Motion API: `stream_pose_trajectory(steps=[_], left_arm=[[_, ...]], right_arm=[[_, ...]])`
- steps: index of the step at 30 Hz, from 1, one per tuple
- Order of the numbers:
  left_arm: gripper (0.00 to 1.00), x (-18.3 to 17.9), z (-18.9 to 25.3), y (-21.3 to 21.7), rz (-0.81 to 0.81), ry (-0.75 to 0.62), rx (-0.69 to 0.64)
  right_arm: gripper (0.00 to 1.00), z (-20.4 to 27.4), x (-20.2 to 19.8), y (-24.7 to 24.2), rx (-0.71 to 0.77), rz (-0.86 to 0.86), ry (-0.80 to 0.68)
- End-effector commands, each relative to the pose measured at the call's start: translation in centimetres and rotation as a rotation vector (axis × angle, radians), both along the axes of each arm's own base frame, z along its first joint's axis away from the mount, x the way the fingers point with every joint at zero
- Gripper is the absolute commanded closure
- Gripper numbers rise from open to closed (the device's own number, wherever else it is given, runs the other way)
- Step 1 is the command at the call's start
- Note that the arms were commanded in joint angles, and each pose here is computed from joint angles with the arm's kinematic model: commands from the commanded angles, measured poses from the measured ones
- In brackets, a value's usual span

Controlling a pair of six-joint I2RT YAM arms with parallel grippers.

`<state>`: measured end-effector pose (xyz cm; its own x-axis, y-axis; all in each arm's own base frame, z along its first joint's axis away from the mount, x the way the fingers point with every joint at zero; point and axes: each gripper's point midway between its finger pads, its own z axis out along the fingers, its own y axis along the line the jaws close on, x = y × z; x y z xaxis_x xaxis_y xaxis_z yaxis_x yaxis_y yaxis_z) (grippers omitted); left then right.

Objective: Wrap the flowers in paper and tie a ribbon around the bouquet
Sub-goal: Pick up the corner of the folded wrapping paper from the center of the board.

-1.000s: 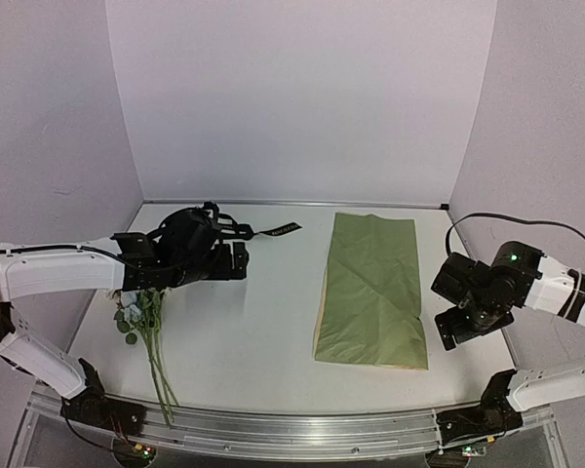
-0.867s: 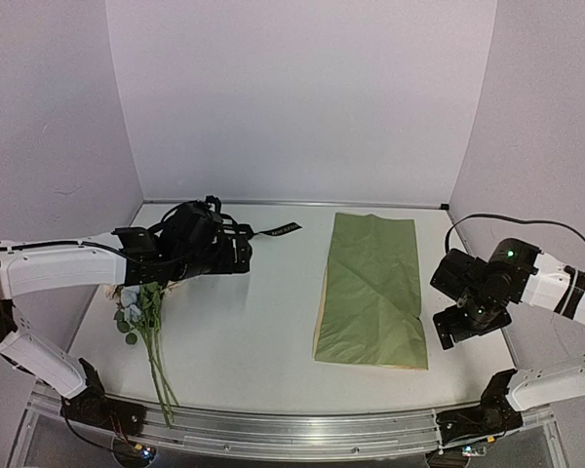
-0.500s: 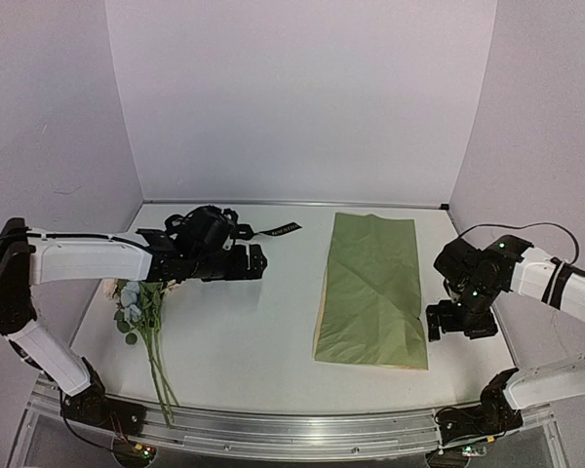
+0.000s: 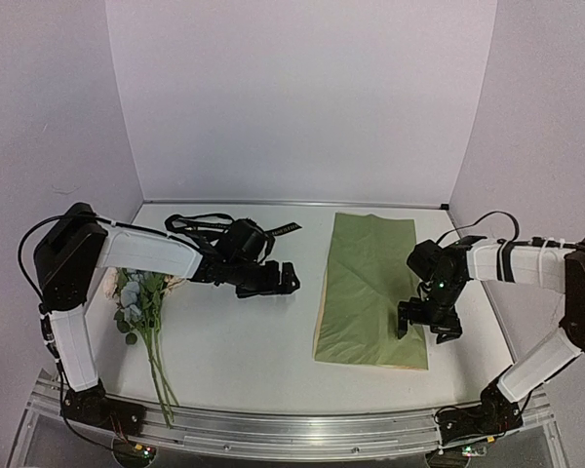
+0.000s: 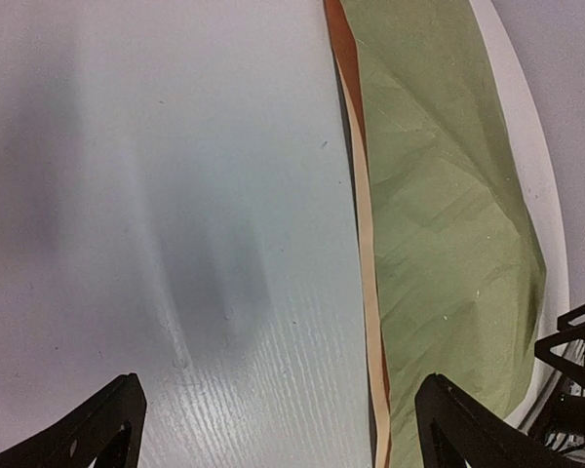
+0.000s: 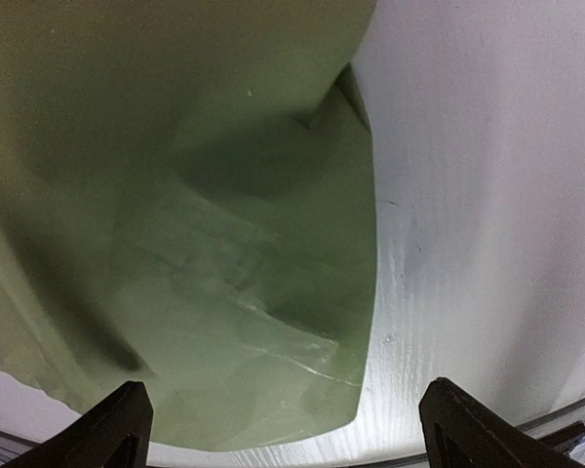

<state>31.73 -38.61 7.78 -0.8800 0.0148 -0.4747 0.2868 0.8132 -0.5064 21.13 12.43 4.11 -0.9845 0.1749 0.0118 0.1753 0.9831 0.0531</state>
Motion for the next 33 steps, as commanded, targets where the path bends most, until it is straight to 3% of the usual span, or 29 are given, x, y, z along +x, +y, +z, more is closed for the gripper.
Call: stream_pose_trajectory(steps=[1,8,13,22,25,29,33], left_arm=[[0.03,0.2,0.8,-2.6,-0.035,0.036,-0.097],[0.18,-0.8,-0.4,-4.0,-0.067,0.119,-0.152],[0.32,-1.8,-0.8,-4.6,-0.086,0.157,-0.171],[0.4,-3.7,-1.1,-4.0,-0.113,0.207,-0.169],[0.4,-4.3,-1.1,-3.1,-0.107,0.214,-0.15],[0.39,-4.9,-0.7,-1.9,-0.095,0.2,-0.127],[0.38,-5.2,-0.4,-0.7,-0.08,0.186,-0.101]], right_arm=[[0.02,0.2,2.0,1.3,0.042,-0.029,-0.038],[0.02,-1.3,1.0,2.0,0.097,-0.094,0.003],[0.09,-2.0,0.1,3.1,0.174,-0.18,0.023],[0.15,-0.9,-1.9,5.8,0.193,-0.123,-0.053],[0.13,1.1,-2.6,5.3,0.102,0.052,-0.123],[0.04,3.5,-3.5,4.2,-0.065,0.422,-0.164],[0.02,3.3,-3.7,4.4,-0.157,0.71,-0.182]])
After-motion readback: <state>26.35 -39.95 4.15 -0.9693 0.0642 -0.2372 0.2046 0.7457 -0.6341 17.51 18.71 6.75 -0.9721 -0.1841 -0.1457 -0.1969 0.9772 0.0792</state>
